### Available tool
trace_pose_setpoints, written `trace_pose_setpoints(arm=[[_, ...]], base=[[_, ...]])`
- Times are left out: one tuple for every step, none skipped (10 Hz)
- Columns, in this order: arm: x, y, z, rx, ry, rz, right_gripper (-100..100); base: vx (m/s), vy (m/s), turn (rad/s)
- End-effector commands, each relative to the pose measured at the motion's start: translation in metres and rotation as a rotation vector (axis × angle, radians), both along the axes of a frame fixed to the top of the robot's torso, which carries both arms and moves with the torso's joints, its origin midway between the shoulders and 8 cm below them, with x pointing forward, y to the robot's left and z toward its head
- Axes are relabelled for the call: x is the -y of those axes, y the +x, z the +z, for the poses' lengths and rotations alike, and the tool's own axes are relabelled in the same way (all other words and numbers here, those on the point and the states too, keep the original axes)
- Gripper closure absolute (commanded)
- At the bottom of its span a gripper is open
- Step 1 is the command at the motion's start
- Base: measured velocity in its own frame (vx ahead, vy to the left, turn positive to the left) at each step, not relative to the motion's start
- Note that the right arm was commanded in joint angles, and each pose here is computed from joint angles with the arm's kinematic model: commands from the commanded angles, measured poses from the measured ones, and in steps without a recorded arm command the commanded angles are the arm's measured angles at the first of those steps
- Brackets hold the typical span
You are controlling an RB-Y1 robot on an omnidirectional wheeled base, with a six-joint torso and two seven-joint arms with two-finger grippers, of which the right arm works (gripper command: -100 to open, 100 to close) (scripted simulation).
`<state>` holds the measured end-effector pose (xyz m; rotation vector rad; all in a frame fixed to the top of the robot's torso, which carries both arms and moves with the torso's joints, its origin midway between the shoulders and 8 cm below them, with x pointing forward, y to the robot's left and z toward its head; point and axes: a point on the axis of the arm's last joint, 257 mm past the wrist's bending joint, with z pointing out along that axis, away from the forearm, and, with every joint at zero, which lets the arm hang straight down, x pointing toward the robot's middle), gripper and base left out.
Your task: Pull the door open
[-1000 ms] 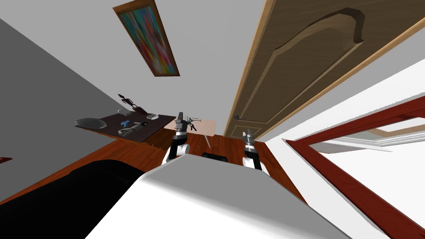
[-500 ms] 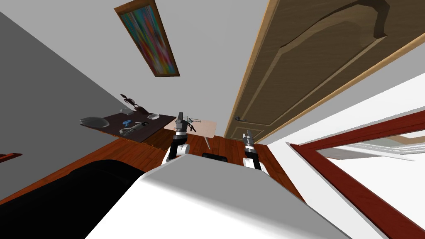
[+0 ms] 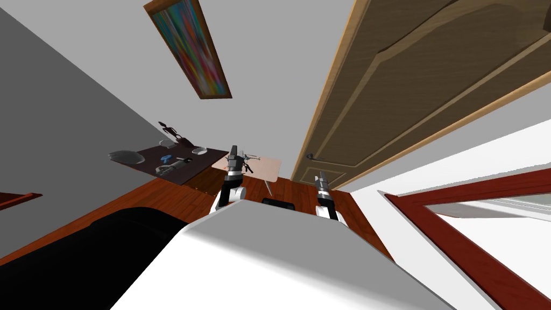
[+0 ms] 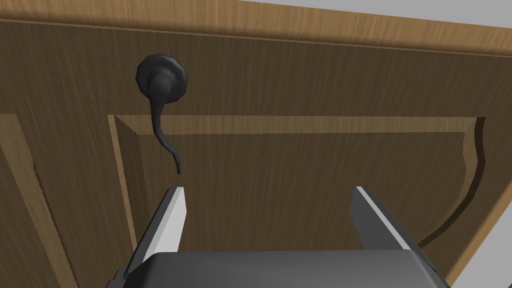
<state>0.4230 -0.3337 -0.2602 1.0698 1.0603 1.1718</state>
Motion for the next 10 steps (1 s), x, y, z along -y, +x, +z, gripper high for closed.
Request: trace_pose_setpoints(arm=[[0.009,0.0,-0.011,-0.021,-0.003,-0.007,-100],[0.013,0.0,-0.018,-0.032,-0.004,-0.012,-100],[0.017,0.0,-0.024,-0.044,-0.005,-0.016,-100],[0.021,0.0,-0.031,-0.056,-0.006,-0.021,-100],[0.025,-0.001,-0.037,-0.066,-0.007,-0.025,-100],[0.029,-0.001,-0.043,-0.077,-0.008,-0.03,-100],[0.033,-0.002,-0.048,-0.087,-0.009,-0.035,-100],[0.037,-0.002,-0.054,-0.097,-0.009,-0.039,-100],[0.041,-0.003,-0.059,-0.105,-0.01,-0.044,-100],[0.044,-0.004,-0.063,-0.114,-0.011,-0.048,-100]], base=[[0.093,-0.044,0.067],[0.092,-0.032,0.06],[0.091,-0.03,0.047],[0.088,-0.033,0.056],[0.09,-0.032,0.06],[0.092,-0.047,0.05],[0.105,-0.043,0.06],[0.098,-0.038,0.046],[0.079,-0.039,0.046],[0.01,-0.035,0.098]])
